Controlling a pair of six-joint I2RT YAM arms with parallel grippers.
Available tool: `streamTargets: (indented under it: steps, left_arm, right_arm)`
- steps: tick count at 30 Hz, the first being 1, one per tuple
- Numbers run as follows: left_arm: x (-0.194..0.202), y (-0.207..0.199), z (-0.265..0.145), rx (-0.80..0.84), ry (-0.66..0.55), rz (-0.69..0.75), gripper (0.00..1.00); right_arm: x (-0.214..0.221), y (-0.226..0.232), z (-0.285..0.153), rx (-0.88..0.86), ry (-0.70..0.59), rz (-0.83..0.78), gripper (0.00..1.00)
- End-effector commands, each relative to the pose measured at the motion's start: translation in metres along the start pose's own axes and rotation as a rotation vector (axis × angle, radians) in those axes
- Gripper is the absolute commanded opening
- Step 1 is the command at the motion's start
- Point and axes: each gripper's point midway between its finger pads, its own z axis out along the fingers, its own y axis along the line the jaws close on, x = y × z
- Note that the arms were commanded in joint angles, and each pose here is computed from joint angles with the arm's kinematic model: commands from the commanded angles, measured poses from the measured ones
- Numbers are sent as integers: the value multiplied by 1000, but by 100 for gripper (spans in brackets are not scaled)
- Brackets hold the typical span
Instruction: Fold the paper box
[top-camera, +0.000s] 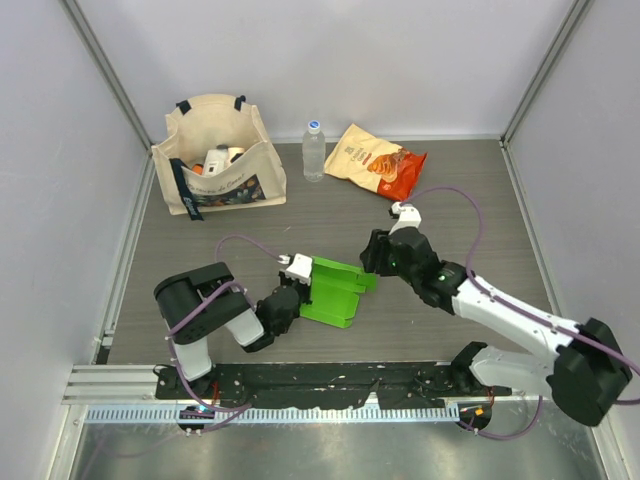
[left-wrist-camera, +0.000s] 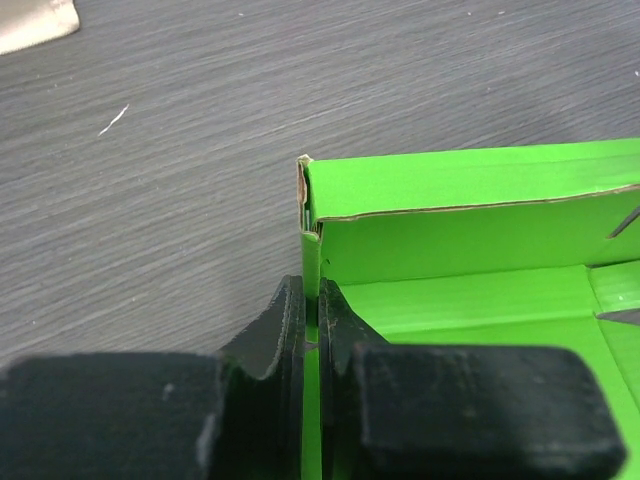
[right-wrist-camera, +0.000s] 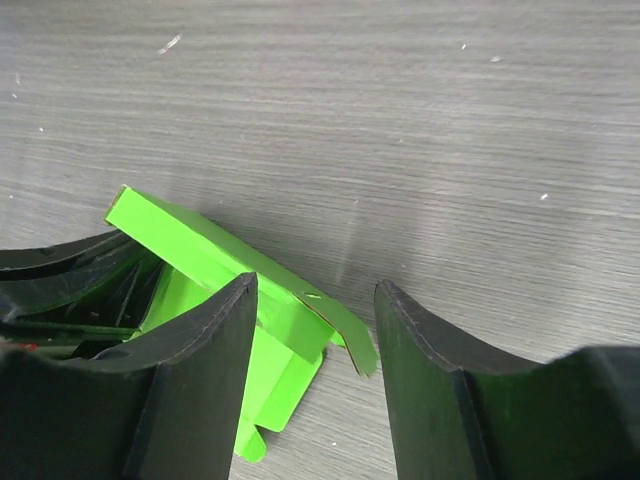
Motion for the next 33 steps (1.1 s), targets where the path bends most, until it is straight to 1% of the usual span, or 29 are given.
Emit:
streamTargets:
  steps: [1,3,8,11,15,24,28,33]
  left_arm:
    - [0,6,-6,-15,-25,-45,0]
    - [0,6,-8,-11,-28,-48,0]
    - [-3,5,-8,-4,-39,-51,0]
    - [-7,5,-8,-5,-49,-59,0]
    - [-8,5,-9,-2,-49,-61,0]
    - [-10,0,-10,14,-51,-62,0]
    - [-9,-1,-11,19,-48,-55,0]
    - [-10,-3,-12,25,-50,-53,0]
  right_arm:
    - [-11,-14,-25,28,-56,-54,54]
    - [-9,-3,-29,-34,-37,-47,51]
    - [-4,30,-22,-125,4,51,45]
    - [4,41,-13,-138,44,168,45]
    - [14,44,-6,-143,72,290,47]
    - [17,43,1,-150,32,482,47]
    - [10,46,2,-187,-9,577,47]
    - [6,47,4,-211,-26,664,46]
